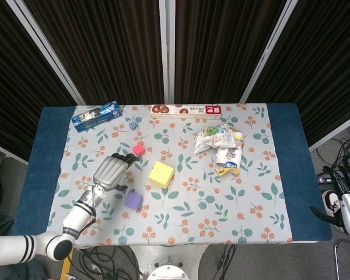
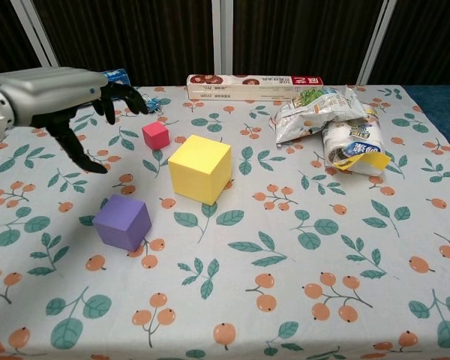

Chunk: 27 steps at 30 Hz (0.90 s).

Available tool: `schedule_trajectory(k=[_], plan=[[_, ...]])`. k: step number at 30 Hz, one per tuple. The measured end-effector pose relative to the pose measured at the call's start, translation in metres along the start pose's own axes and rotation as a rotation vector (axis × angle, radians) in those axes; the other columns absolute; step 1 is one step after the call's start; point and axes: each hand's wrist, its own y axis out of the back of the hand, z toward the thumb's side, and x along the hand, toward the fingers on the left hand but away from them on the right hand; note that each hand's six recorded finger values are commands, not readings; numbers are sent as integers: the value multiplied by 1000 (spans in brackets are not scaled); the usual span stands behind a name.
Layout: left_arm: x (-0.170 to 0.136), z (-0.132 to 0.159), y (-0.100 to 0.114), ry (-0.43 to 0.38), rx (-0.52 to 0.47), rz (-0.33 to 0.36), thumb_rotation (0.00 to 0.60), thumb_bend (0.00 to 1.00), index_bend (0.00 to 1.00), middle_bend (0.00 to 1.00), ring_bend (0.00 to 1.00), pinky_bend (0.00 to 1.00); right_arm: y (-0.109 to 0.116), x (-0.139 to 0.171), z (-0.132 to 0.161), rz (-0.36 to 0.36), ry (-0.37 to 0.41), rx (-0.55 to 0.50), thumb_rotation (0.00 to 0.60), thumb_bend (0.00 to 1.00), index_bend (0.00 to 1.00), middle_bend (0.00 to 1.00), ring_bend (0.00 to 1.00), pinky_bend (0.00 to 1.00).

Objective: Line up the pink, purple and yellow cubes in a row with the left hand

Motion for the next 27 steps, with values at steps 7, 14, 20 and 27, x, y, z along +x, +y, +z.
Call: schedule_trajectory(k=[7, 14, 20, 27], plan=[[-40, 13, -24, -69, -42, -63, 600, 72, 279, 321, 353, 286, -1, 1, 3, 1, 10, -1, 600, 26, 94, 168, 12, 115], [-40, 32, -42, -100, -23, -93, 600, 72, 279, 319, 353, 286, 1, 4, 1, -2, 4, 0, 600, 26, 95, 168, 12, 115], [-27, 35, -57, -76, -6, -112, 600, 82, 287, 316, 353, 286, 2, 4, 0, -3, 0, 0, 600, 26, 94, 168, 12, 115], [-19, 36, -66, -65, 30, -122, 600, 154, 425, 399, 356, 286, 2, 5, -2, -1, -7, -1, 600, 26, 94, 168, 12, 115]])
